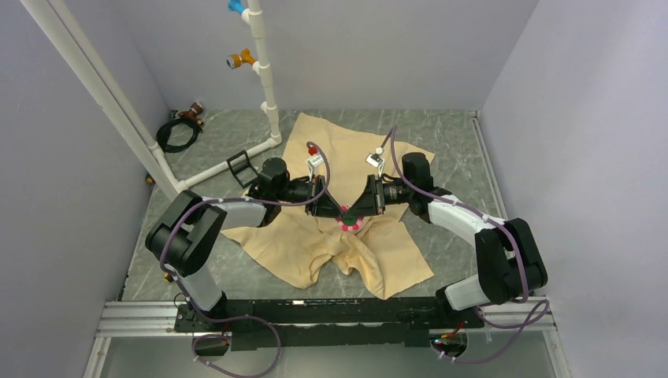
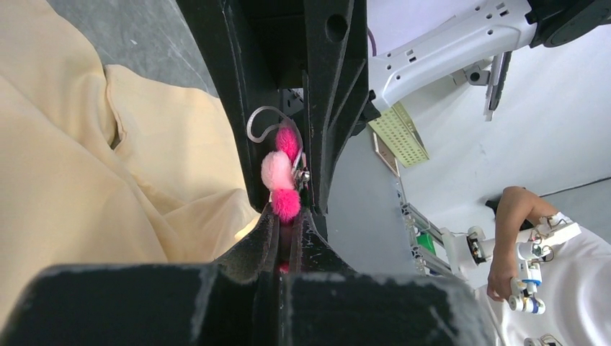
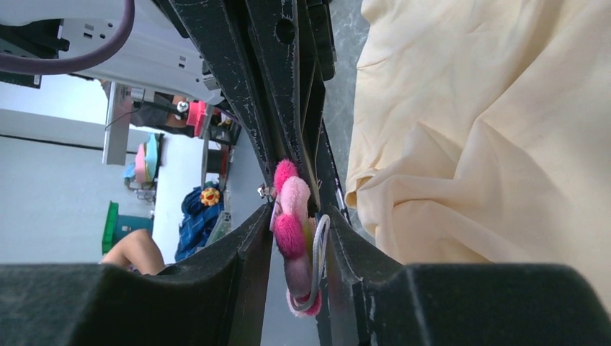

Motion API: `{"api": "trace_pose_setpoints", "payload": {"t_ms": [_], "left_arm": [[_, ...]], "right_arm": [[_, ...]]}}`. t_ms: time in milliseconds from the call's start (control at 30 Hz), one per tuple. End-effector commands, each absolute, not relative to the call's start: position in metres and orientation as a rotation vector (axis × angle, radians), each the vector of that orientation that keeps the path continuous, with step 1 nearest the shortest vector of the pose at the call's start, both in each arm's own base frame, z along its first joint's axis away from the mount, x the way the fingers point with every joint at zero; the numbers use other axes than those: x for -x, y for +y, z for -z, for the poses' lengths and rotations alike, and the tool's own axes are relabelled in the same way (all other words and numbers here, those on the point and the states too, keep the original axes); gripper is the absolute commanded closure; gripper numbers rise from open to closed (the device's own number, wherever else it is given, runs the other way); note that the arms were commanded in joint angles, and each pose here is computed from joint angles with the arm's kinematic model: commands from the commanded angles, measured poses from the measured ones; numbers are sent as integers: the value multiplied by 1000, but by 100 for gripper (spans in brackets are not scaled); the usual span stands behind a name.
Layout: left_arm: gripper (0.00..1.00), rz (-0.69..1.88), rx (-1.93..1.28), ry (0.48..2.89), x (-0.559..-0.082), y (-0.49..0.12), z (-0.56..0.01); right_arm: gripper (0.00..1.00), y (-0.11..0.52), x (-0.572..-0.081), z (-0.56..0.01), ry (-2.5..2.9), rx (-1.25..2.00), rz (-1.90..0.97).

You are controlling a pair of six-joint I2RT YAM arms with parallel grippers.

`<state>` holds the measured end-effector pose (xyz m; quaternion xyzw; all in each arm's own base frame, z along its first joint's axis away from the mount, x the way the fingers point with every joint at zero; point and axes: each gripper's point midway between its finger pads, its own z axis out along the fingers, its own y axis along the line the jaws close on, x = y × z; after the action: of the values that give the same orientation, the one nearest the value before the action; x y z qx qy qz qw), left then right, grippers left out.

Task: Remove the brooch from the garment

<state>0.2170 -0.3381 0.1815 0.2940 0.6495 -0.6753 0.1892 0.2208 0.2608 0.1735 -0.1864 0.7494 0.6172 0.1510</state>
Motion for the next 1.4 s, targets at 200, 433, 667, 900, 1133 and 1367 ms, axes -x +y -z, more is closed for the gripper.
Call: {"api": "trace_pose_setpoints", "payload": {"t_ms": [200, 433, 667, 900, 1133, 1367], "left_arm": [[100, 1860, -983, 1682, -199, -338, -208], [100, 1878, -945, 1700, -200, -336, -207], [100, 1929, -867, 1698, -211, -331, -209], [100, 1924, -859, 1704, -213, -332, -208], [100, 1927, -850, 1703, -213, -331, -208], [100, 1910, -844, 1721, -215, -331, -205]], "right_arm": [[72, 263, -241, -164, 2184, 495, -1694], [75, 257, -244, -167, 2149, 457, -1710], [75, 251, -246, -173, 2101, 422, -1700], [75, 245, -248, -174, 2082, 389, -1706], [78, 245, -247, -176, 2062, 403, -1714], [81, 246, -242, -182, 2030, 441, -1718]]}}
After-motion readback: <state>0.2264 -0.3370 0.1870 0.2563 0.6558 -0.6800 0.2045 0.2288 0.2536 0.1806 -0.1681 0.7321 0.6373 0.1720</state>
